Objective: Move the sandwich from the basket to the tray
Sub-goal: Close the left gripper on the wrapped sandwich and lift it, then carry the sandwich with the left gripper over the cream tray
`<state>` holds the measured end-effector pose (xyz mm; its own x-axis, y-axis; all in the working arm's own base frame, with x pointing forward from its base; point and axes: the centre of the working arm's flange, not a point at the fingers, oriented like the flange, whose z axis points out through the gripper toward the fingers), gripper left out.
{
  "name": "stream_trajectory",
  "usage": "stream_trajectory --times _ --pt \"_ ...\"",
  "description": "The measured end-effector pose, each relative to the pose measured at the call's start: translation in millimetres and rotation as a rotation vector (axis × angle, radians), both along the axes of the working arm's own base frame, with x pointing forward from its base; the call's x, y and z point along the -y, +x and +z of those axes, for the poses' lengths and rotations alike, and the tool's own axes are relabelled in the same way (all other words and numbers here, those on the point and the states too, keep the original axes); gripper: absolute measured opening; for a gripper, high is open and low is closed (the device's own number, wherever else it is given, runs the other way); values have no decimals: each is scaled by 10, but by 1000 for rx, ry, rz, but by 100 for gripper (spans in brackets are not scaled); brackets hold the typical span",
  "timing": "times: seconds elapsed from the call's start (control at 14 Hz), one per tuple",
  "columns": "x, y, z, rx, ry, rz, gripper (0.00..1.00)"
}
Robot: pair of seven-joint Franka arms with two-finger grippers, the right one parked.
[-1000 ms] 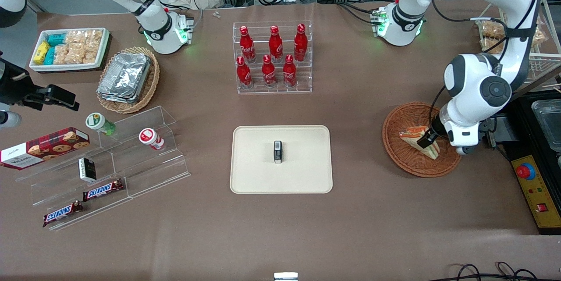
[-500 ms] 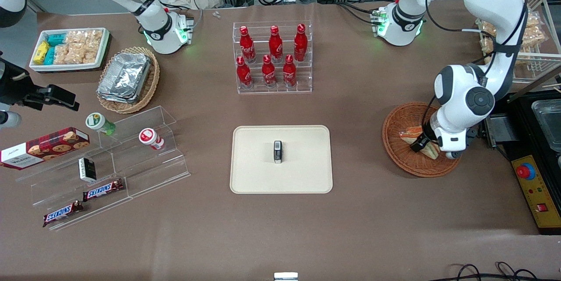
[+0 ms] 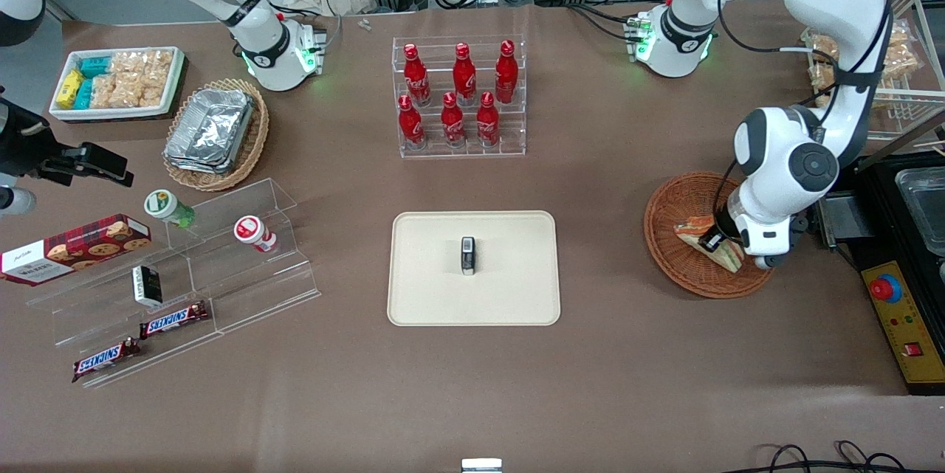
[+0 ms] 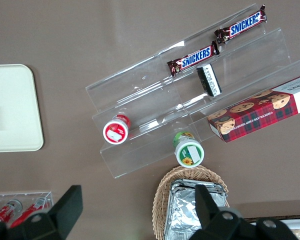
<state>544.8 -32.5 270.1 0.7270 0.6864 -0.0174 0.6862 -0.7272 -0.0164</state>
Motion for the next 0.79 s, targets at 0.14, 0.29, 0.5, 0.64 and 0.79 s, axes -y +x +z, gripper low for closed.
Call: stream_trajectory --times 0.14,0.29,0.5,0.64,0.79 --pt "4 -3 468 -62 -1 -112 29" --pt "91 -6 1064 -90 -10 -264 20" --pt "479 -21 1684 -61 -15 -498 20" --pt "875 -25 1836 -29 -21 -671 20" --pt "1329 -67 1964 4 -46 -815 20"
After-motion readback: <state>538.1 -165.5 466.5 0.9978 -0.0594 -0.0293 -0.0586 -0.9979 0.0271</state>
